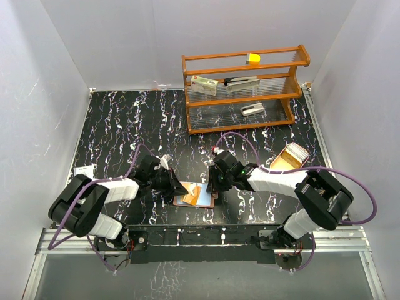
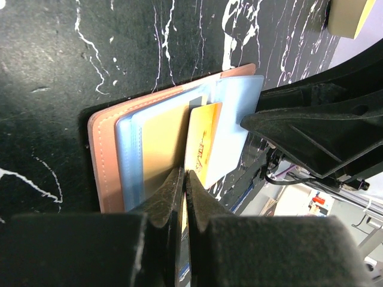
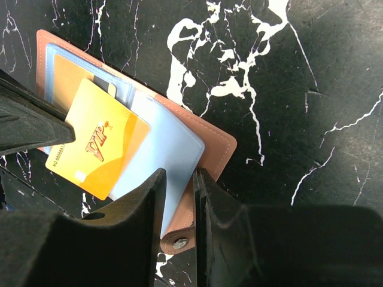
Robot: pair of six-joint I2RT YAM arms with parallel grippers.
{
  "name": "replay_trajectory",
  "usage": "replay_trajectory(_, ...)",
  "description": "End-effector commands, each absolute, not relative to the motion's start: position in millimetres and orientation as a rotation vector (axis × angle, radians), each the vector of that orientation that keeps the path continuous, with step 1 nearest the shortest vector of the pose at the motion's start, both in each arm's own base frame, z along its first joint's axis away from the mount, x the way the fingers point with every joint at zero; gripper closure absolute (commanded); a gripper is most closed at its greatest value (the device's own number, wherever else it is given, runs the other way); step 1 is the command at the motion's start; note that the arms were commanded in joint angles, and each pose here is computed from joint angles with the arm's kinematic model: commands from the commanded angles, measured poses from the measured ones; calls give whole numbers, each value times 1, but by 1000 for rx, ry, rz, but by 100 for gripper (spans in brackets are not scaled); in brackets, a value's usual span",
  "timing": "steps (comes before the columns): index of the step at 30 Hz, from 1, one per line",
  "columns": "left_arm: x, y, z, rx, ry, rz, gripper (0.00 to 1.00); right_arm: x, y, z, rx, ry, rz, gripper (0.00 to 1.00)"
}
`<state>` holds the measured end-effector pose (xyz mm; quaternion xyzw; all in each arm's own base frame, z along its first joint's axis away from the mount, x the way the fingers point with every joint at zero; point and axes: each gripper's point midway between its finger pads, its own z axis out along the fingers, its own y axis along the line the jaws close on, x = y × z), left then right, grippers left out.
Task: Put the credit cards into the card holder
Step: Insert the credit card into the card holder.
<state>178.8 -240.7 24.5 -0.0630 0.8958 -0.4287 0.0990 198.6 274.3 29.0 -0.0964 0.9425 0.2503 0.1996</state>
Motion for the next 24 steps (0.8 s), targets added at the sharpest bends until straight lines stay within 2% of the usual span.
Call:
replay_trajectory(1,183,-240,17,-201,2664,-1189,100,203,277,35,-244,2609,691,77)
replay_trajectory(24,194,-244,25,-252,2528,-1141,100,192,270,35,-133,2600,727,80)
